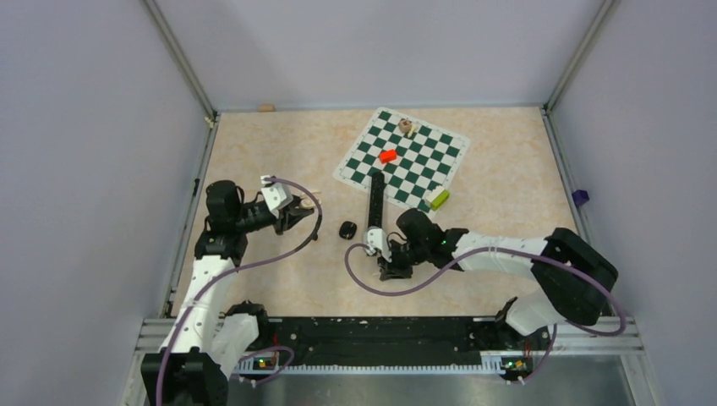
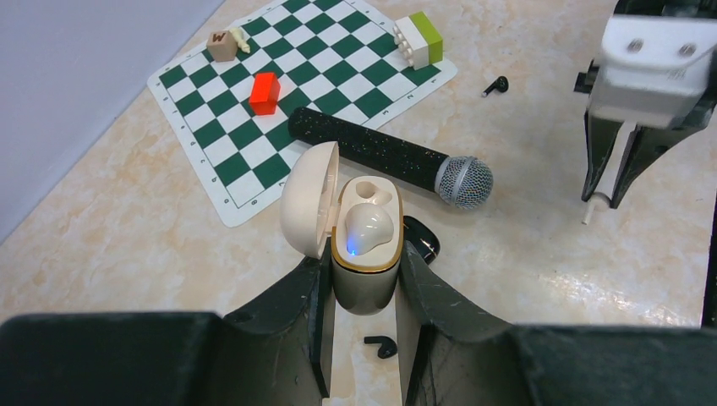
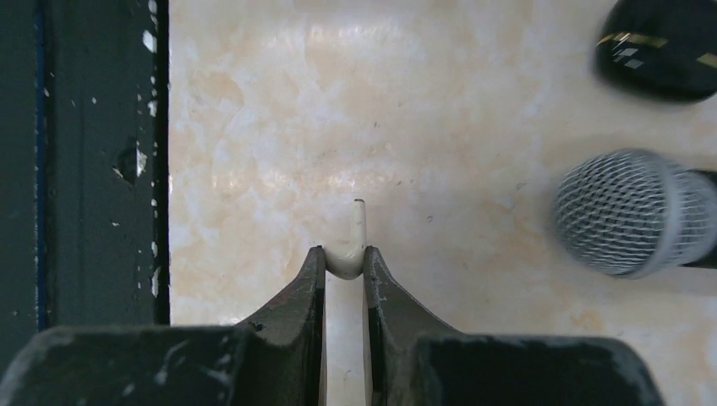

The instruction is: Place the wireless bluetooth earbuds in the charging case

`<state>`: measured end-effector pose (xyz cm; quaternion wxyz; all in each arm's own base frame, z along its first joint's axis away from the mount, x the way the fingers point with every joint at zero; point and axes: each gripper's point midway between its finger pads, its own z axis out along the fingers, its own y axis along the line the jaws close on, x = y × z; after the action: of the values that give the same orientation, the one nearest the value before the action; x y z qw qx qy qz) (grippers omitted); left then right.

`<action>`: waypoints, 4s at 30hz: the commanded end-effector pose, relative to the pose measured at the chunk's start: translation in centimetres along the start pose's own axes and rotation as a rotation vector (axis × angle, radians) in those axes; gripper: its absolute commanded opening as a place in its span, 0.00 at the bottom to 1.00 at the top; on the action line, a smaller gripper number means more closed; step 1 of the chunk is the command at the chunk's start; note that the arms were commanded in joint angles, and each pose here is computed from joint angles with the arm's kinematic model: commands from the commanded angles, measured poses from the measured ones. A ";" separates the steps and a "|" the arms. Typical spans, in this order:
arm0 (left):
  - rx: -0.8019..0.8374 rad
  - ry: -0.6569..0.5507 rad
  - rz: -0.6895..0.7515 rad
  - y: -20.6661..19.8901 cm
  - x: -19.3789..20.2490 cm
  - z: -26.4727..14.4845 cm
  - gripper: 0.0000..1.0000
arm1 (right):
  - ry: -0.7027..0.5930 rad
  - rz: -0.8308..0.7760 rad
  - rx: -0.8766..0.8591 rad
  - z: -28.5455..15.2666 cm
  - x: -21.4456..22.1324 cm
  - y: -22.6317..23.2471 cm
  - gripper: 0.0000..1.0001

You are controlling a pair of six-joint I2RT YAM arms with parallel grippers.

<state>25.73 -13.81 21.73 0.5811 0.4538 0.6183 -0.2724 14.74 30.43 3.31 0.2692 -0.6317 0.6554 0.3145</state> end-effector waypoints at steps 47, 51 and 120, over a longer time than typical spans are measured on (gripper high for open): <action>0.213 0.082 0.255 -5.2 0.2 3.1 0.00 | -0.296 0.216 -0.005 -6.9 -19.0 -6.0 0.00; 0.218 0.080 0.255 -5.4 0.2 3.1 0.00 | -0.309 0.213 0.000 -6.9 -19.6 -6.3 0.00; 0.264 0.091 0.268 -6.7 1.8 3.2 0.00 | -0.238 0.308 0.027 -3.8 -21.8 -9.0 0.03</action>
<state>23.31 -17.39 16.66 0.5052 0.5998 0.5857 -0.2048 22.85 39.72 18.14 0.2302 -0.4762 0.7417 0.4123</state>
